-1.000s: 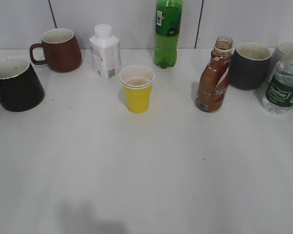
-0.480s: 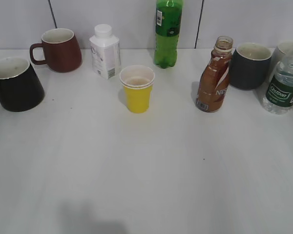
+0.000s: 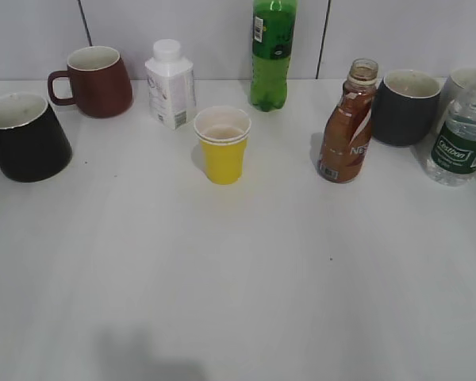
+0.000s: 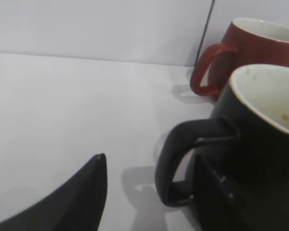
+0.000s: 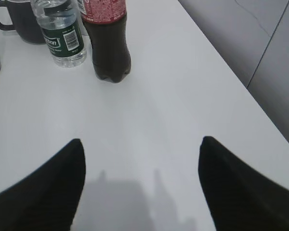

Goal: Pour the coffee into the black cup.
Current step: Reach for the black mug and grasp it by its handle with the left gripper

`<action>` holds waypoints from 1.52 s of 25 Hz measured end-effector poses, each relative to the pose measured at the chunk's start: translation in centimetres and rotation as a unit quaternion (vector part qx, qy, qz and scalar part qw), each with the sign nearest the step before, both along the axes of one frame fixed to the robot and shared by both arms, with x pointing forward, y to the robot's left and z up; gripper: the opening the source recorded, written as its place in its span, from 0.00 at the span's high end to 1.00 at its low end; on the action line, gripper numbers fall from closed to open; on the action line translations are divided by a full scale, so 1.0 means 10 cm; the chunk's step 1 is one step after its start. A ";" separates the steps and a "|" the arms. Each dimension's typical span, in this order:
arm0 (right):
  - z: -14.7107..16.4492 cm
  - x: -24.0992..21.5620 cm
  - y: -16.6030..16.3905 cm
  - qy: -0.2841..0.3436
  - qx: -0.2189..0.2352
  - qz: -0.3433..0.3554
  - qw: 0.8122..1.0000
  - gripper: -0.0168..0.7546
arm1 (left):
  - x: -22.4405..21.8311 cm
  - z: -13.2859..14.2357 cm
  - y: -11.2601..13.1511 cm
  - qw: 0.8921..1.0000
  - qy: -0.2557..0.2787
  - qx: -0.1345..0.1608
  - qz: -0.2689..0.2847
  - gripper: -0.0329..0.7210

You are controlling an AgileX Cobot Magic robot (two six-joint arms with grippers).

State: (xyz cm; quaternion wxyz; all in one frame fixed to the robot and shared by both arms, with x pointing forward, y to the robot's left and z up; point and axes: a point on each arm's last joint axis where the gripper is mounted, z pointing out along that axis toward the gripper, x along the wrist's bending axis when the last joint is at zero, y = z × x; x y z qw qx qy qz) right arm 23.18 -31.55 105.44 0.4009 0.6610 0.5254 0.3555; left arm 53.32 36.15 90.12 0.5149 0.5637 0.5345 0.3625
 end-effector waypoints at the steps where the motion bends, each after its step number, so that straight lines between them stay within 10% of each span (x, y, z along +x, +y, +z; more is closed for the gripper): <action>1: 0.00 0.00 0.00 0.000 0.000 0.000 1.000 0.24 | 0.01 0.00 0.00 1.000 -0.001 0.001 -0.001 0.38; 38: 0.00 0.00 0.00 0.000 0.000 0.000 1.000 0.24 | 0.29 -0.05 0.06 0.999 -0.002 0.031 -0.041 0.38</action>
